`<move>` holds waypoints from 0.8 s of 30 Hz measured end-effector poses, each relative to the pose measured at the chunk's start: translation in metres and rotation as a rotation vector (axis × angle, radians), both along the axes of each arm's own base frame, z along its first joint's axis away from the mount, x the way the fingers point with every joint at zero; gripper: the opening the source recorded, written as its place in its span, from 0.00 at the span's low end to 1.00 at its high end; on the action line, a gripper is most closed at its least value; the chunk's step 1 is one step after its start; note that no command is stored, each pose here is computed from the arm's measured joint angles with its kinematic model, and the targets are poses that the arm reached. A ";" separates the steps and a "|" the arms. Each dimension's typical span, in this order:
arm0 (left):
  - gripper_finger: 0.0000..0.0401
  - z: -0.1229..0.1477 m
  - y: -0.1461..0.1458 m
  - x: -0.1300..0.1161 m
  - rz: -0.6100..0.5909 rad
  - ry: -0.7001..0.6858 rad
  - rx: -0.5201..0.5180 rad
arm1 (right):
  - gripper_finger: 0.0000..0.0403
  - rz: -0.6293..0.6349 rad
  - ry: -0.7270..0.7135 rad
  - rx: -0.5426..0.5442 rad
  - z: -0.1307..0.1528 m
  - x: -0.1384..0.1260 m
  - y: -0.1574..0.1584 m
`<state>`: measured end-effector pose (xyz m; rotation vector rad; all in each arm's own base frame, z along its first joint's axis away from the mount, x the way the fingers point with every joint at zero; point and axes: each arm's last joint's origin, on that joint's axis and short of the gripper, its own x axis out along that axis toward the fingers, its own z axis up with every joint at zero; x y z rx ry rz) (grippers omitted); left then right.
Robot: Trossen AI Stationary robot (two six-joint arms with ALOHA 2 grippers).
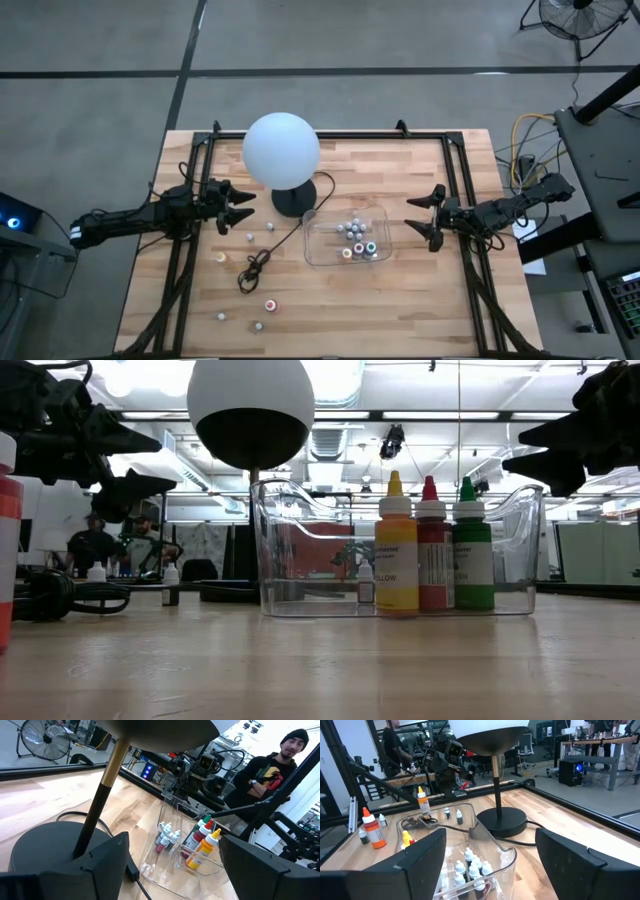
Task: Pick & Place food coloring
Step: Put the small blue food coloring bottle into the transparent bin
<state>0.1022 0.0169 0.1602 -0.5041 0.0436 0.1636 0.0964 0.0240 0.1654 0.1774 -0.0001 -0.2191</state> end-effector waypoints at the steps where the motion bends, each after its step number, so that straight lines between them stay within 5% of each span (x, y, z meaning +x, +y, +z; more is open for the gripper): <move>1: 0.70 0.000 0.000 0.000 0.000 0.000 0.000 | 0.73 0.000 0.000 0.001 0.000 0.000 0.000; 24: 0.70 0.000 0.000 0.000 0.000 0.000 0.000 | 0.75 -0.002 0.000 0.000 0.000 0.000 0.000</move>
